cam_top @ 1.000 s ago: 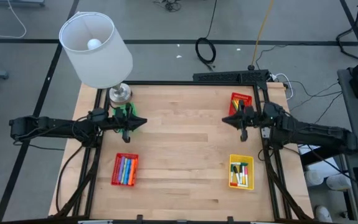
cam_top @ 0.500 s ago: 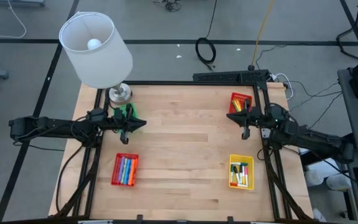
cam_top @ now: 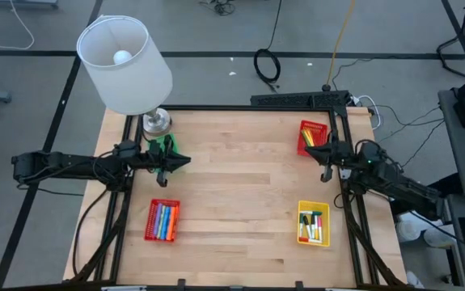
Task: Pick & Place Markers
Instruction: Return to Home Position
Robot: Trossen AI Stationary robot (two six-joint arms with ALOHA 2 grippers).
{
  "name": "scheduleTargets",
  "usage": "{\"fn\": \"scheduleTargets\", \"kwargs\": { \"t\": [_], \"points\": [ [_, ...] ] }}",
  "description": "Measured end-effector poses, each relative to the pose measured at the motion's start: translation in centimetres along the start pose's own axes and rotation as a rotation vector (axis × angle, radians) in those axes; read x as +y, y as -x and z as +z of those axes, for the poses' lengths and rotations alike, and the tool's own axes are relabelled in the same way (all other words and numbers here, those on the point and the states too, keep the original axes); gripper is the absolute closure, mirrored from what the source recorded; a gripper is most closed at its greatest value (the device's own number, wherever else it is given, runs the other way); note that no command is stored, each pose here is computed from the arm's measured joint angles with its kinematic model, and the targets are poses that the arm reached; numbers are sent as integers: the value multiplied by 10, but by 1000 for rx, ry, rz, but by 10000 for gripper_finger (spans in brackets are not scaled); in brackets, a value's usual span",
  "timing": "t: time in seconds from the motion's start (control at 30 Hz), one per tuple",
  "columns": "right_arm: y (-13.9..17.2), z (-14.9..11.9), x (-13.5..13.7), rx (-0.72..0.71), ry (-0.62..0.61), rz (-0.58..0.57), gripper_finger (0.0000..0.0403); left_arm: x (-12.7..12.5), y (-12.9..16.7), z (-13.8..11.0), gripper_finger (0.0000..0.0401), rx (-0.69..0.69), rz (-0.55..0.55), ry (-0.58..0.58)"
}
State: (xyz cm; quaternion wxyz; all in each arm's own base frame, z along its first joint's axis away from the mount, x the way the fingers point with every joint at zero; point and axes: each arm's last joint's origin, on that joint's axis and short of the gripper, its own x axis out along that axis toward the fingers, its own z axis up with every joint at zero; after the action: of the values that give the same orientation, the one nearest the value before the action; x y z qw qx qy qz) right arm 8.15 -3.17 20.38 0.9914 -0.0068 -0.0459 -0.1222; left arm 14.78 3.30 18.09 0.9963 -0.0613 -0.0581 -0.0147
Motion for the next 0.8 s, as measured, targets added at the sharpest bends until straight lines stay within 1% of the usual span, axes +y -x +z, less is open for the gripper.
{"fn": "scheduleTargets", "kwargs": {
  "t": [0.23, 0.33, 0.4, 0.47, 0.5, 0.6, 0.67, 0.77, 0.8],
  "points": [
    [0, -2, 0, 16, 19, -5, 403, 4, 4, -1, 375, 27, 33, 8],
    [-3, -14, -1, 22, 14, -5, 403, 5, 6, -1, 375, 37, 27, 10],
    [-6, -25, -2, -4, -16, -2, 403, 5, 7, 0, 375, 32, 29, 4],
    [-6, -17, -1, -108, -60, 5, 403, 5, 7, 2, 375, 24, 31, 0],
    [-5, -18, -1, -104, -83, 4, 403, 5, 8, 2, 375, 20, 33, -2],
    [-8, -30, 0, 34, -118, 43, 403, 5, 8, 3, 375, 17, 35, -7],
    [-9, -28, 1, 25, -96, 71, 403, 5, 8, 2, 375, 20, 37, -7],
    [-10, -30, 3, 58, -59, 93, 403, 5, 8, 1, 375, 26, 37, 7],
    [-10, -29, 4, 44, -45, 99, 403, 5, 8, 1, 375, 29, 38, 11]
  ]
}}
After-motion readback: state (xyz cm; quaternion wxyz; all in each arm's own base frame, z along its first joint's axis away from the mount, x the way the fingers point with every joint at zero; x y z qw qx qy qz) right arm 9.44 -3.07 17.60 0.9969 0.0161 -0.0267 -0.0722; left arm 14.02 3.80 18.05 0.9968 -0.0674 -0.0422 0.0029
